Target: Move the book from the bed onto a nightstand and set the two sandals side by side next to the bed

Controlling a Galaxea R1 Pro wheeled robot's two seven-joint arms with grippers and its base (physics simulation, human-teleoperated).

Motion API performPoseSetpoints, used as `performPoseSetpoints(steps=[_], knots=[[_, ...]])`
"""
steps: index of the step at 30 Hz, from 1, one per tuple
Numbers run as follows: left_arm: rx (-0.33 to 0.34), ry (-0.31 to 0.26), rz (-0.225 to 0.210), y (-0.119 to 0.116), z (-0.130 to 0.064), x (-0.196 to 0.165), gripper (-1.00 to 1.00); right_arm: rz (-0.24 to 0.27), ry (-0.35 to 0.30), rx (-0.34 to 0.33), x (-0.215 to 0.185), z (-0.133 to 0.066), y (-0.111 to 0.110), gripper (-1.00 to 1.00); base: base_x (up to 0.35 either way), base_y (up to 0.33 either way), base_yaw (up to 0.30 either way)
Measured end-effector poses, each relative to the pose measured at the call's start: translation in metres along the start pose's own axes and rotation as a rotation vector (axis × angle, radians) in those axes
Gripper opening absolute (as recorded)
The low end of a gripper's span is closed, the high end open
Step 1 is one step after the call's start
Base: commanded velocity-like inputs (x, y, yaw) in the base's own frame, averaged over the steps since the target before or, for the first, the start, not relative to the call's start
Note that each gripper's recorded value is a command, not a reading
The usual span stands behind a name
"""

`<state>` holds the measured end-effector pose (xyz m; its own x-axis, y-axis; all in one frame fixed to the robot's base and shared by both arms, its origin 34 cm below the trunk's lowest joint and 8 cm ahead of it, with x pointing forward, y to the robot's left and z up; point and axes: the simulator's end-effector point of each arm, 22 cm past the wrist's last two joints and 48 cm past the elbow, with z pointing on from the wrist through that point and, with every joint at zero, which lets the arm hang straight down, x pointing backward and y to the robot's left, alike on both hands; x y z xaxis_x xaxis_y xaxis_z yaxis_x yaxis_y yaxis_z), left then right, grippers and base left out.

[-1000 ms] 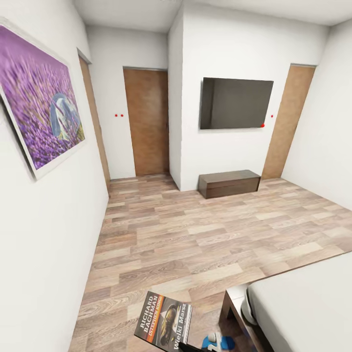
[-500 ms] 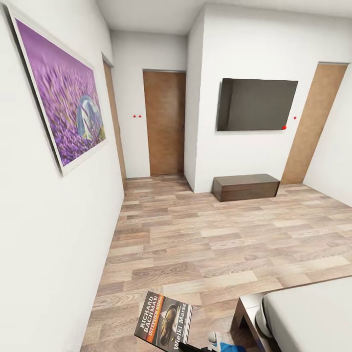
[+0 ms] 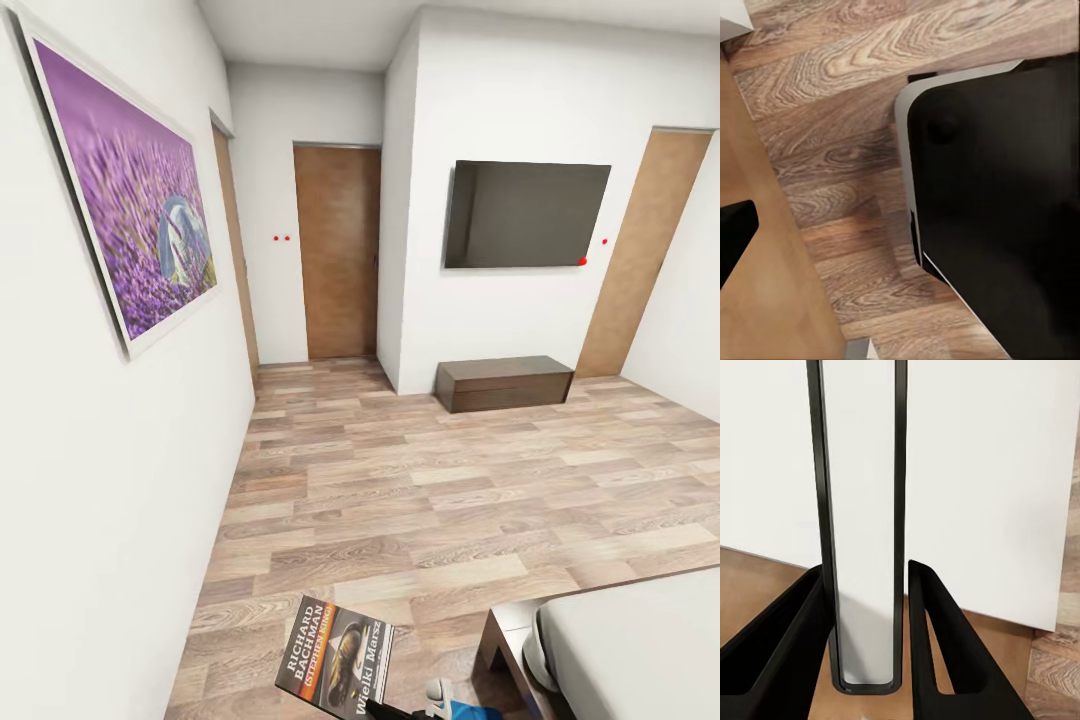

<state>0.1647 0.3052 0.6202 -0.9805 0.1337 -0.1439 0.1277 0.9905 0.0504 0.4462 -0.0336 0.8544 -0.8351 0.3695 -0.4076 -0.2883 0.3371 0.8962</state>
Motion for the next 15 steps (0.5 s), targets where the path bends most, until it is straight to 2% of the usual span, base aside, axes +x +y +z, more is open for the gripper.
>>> performPoseSetpoints(steps=[6, 15], knots=[[0.090, 0.010, -0.006, -0.033, 0.000, -0.004, 1.00, 0.000, 0.000, 0.000, 0.000, 0.000, 0.000, -1.00, 0.000, 0.000, 0.000], [0.127, -0.003, -0.013, -0.044, 0.003, -0.033, 1.00, -0.001, -0.001, 0.000, -0.001, 0.000, 0.000, -1.00, 0.000, 0.000, 0.001]])
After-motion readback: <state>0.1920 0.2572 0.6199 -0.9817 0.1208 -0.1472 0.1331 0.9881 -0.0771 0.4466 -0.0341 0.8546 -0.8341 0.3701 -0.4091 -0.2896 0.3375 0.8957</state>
